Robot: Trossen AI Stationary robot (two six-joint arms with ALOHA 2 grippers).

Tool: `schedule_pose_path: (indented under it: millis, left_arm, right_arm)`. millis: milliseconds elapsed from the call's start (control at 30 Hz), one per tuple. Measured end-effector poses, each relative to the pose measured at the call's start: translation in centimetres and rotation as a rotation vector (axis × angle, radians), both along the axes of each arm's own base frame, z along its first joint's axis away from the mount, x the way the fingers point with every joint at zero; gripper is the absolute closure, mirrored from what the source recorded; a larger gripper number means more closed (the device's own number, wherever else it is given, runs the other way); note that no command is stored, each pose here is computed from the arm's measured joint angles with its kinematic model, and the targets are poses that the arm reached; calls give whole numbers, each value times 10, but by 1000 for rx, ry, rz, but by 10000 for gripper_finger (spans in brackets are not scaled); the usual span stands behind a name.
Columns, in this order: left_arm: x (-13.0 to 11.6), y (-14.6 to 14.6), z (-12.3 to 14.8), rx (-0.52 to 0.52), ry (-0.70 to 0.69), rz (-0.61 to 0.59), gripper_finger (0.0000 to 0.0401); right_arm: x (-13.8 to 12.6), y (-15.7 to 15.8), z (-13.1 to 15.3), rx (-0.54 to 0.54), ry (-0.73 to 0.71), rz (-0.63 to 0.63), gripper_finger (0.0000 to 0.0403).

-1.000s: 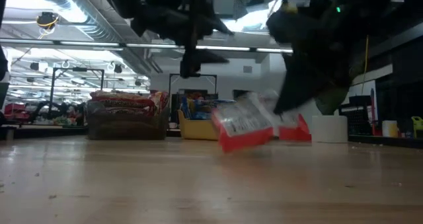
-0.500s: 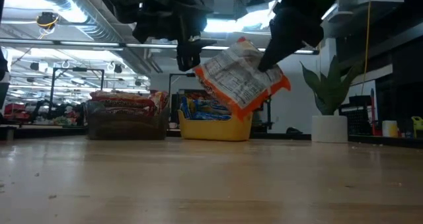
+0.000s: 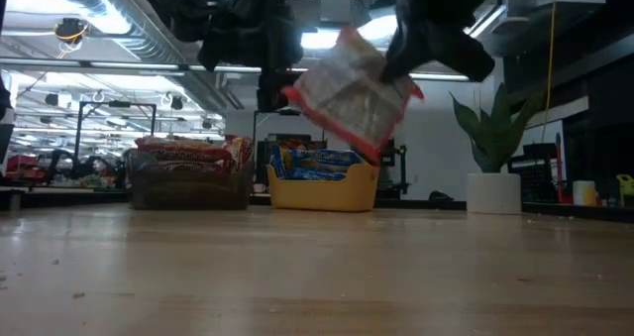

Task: Sort Maruchan noodles
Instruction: Put the orange noodle pack into the blue bin

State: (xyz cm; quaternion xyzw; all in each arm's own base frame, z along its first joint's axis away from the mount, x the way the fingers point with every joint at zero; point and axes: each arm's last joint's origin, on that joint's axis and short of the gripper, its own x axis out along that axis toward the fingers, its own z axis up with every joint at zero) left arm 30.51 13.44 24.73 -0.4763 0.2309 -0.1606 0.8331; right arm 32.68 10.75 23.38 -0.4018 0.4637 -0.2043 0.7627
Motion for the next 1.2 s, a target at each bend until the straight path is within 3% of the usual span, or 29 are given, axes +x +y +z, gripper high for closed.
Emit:
schedule_pose_path:
  millis: [233,500,633,733,833,1033,1200]
  left_arm:
    - [-9,15,1,-240,112,55,154]
    - [-14,23,2,-507,250,101,154]
    - [-10,19,4,-672,343,150,154]
    - [-4,12,10,-748,354,142,154]
    - [3,8,16,-825,330,228,154]
    - [13,-8,22,-863,298,268,154]
    - [20,-21,23,-888,294,273,154]
  right_arm:
    - [8,-2,34,-363,39,6,403]
    - [8,-2,44,-528,84,-20,403]
    - [8,-2,45,-565,127,-7,403]
    - [8,-3,46,-625,149,-23,403]
    - [9,-2,47,-618,126,-32,403]
    - [17,1,52,-556,-1,-66,403]
    - [20,3,55,-559,-13,-67,403]
